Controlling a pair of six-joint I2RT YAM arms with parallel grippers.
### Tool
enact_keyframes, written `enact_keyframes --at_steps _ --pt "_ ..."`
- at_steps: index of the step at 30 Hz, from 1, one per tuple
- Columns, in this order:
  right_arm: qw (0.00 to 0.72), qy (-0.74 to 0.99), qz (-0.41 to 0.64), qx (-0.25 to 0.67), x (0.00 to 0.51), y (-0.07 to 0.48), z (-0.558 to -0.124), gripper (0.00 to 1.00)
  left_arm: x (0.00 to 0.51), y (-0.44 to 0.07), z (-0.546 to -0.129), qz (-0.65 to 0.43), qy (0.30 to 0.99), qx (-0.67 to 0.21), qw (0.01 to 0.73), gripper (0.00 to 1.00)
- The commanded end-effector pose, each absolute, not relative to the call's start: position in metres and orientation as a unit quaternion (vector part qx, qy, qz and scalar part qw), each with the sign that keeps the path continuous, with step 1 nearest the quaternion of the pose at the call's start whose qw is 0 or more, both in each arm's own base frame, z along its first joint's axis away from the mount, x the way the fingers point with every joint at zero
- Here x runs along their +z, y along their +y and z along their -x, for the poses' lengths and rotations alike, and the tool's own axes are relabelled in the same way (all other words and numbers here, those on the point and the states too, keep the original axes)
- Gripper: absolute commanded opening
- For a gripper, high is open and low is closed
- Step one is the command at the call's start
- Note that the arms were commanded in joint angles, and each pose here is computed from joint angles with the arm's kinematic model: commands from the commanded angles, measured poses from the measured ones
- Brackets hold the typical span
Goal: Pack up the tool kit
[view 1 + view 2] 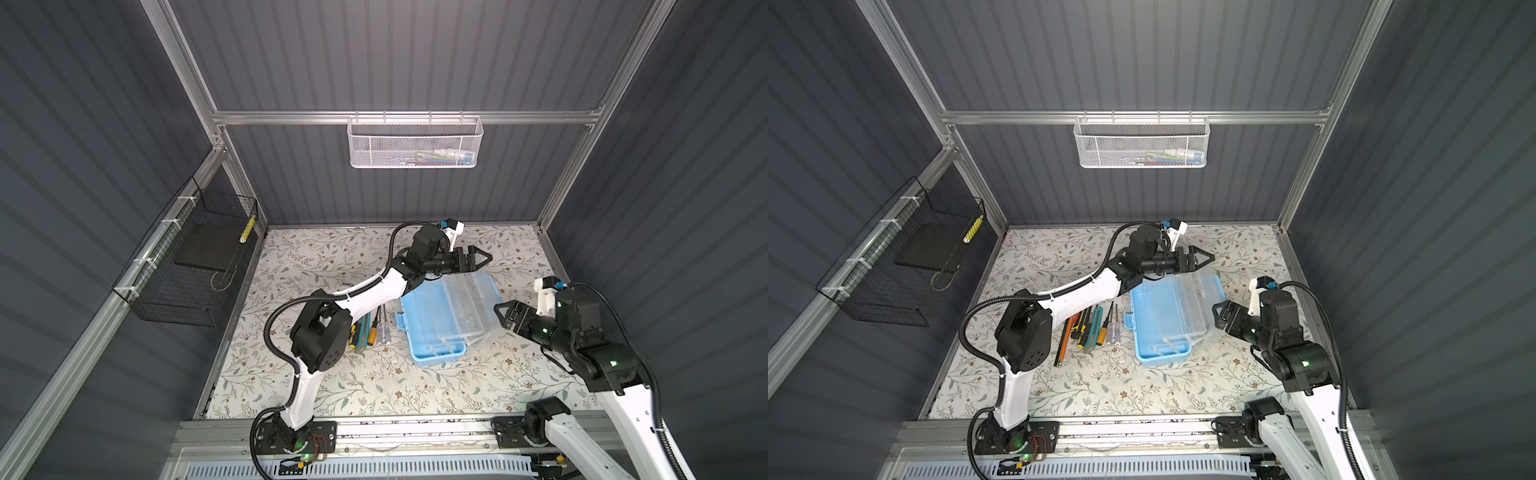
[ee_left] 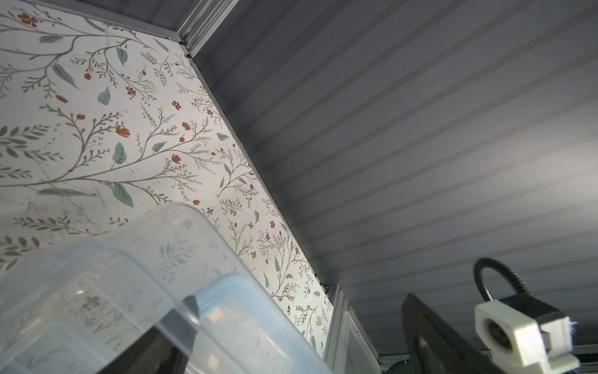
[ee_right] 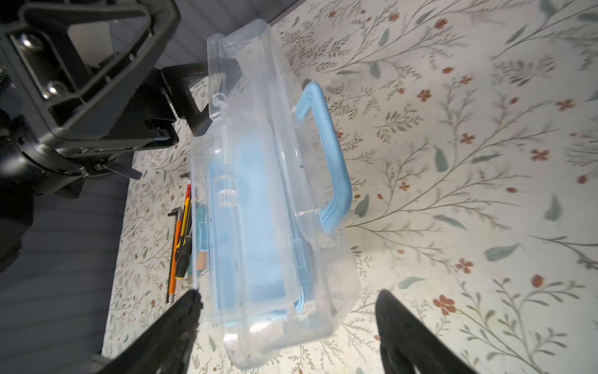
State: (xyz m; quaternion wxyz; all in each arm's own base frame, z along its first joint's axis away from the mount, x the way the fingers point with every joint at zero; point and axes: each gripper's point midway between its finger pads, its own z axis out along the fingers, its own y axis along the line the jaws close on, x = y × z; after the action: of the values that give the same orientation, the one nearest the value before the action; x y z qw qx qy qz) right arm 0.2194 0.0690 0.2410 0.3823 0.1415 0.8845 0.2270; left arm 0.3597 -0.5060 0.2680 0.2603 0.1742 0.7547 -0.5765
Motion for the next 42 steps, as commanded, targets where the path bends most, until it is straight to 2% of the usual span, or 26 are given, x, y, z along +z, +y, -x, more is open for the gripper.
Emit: enact_keyframes --at_steps 1,7,12,18,26,28,30,34,36,40,42 --pt "0.397 0.887 -0.148 0.187 0.246 0.053 -0.214 0.84 0.294 -0.511 -0.359 -0.211 0.736 -0.576 0.287 0.99" --pt "0.379 0.891 -0.140 0.207 0.239 0.063 -0.217 0.84 0.292 -0.517 -0.369 -0.232 0.744 -0.561 0.280 0.99" --pt "0.366 0.890 -0.129 0.239 0.237 0.076 -0.216 0.80 0.294 -0.488 -0.371 -0.224 0.756 -0.534 0.307 0.99" --pt "0.337 0.899 -0.109 0.257 0.224 0.093 -0.216 0.76 0.267 -0.396 -0.367 -0.183 0.827 -0.391 0.360 0.96" --pt "0.322 0.918 -0.051 0.224 0.207 0.131 -0.211 0.73 0.214 -0.252 -0.315 -0.105 0.901 -0.177 0.382 0.91" --pt "0.314 0.924 -0.039 0.215 0.199 0.141 -0.211 0.73 0.203 -0.220 -0.302 -0.089 0.912 -0.128 0.380 0.88" --pt "0.314 0.926 -0.028 0.207 0.196 0.150 -0.211 0.73 0.194 -0.195 -0.291 -0.076 0.920 -0.089 0.375 0.77" --pt "0.309 0.933 -0.012 0.183 0.187 0.161 -0.209 0.73 0.172 -0.156 -0.268 -0.054 0.933 -0.035 0.353 0.67" --pt "0.303 0.935 -0.005 0.186 0.181 0.168 -0.208 0.73 0.161 -0.142 -0.260 -0.042 0.938 -0.021 0.344 0.65" --pt "0.297 0.935 -0.003 0.194 0.172 0.177 -0.210 0.73 0.138 -0.123 -0.256 -0.019 0.948 -0.027 0.317 0.54" --pt "0.295 0.935 -0.003 0.196 0.169 0.179 -0.212 0.73 0.126 -0.119 -0.255 -0.012 0.952 -0.033 0.303 0.52"
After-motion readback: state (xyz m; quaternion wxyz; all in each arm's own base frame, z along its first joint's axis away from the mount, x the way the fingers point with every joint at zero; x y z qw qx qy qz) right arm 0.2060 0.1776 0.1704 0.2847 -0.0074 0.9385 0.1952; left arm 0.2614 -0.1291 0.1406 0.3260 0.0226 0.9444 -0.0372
